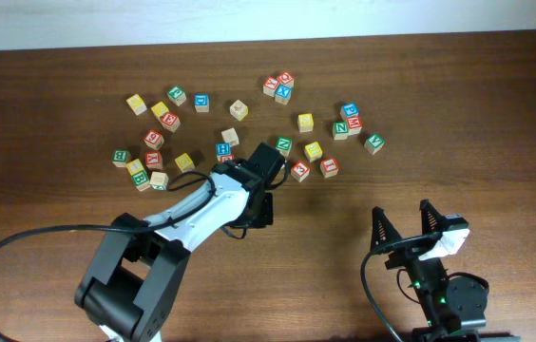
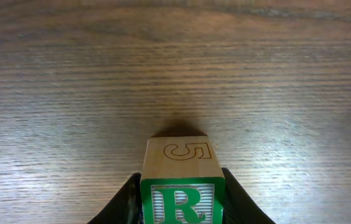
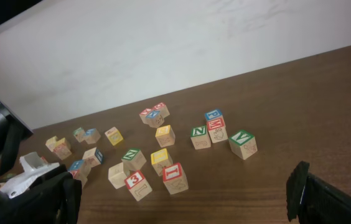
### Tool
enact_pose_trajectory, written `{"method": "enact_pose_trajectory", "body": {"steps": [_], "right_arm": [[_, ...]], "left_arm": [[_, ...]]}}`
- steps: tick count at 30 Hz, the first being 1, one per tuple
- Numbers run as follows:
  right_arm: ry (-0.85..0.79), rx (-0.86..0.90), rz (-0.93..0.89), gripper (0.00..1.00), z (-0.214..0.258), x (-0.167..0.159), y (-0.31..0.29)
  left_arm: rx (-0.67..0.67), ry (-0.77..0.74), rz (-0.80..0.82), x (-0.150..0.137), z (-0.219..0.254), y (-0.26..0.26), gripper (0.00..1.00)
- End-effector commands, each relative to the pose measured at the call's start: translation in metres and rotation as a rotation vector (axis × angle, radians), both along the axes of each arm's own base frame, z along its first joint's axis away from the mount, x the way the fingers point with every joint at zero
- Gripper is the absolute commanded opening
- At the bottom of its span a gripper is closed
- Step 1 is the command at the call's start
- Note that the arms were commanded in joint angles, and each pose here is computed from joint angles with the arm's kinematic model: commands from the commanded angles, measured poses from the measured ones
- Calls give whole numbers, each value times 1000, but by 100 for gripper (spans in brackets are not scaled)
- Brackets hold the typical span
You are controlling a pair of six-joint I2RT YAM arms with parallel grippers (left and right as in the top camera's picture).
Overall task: Spell out RSS
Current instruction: 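Carry the R block to the open table area and set it down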
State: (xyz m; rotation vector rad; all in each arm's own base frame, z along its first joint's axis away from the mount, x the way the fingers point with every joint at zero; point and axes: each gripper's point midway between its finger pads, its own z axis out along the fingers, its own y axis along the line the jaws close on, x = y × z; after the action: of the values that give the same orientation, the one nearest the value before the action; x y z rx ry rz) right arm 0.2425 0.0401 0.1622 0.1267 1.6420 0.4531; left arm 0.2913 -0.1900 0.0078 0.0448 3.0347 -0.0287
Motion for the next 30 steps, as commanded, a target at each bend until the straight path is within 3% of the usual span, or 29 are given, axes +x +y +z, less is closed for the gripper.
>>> {"method": "enact_pose_trajectory", "body": {"steps": [1,13,21,23,24,26,30], "right_arm": [[7,3,22,98,-3,-1,4],[7,3,22,98,-3,-1,4],[7,3,22,98,-3,-1,4],[7,3,22,98,-3,-1,4],[7,3,22,98,-3,-1,4],[7,3,22,98,-3,-1,4],[7,3,22,98,-3,-1,4]], "left_arm": [[55,-13,2,2,-6,9,27],[55,-2,1,-1,-6,9,22],[43,20,-1,-5,-7,8,29],[44,20,-1,-6,-7,8,37],[44,20,-1,-5,-7,8,51],[41,16,-1,-5,-6,7,67],[35,7,0,-1,-2,5,72]]}}
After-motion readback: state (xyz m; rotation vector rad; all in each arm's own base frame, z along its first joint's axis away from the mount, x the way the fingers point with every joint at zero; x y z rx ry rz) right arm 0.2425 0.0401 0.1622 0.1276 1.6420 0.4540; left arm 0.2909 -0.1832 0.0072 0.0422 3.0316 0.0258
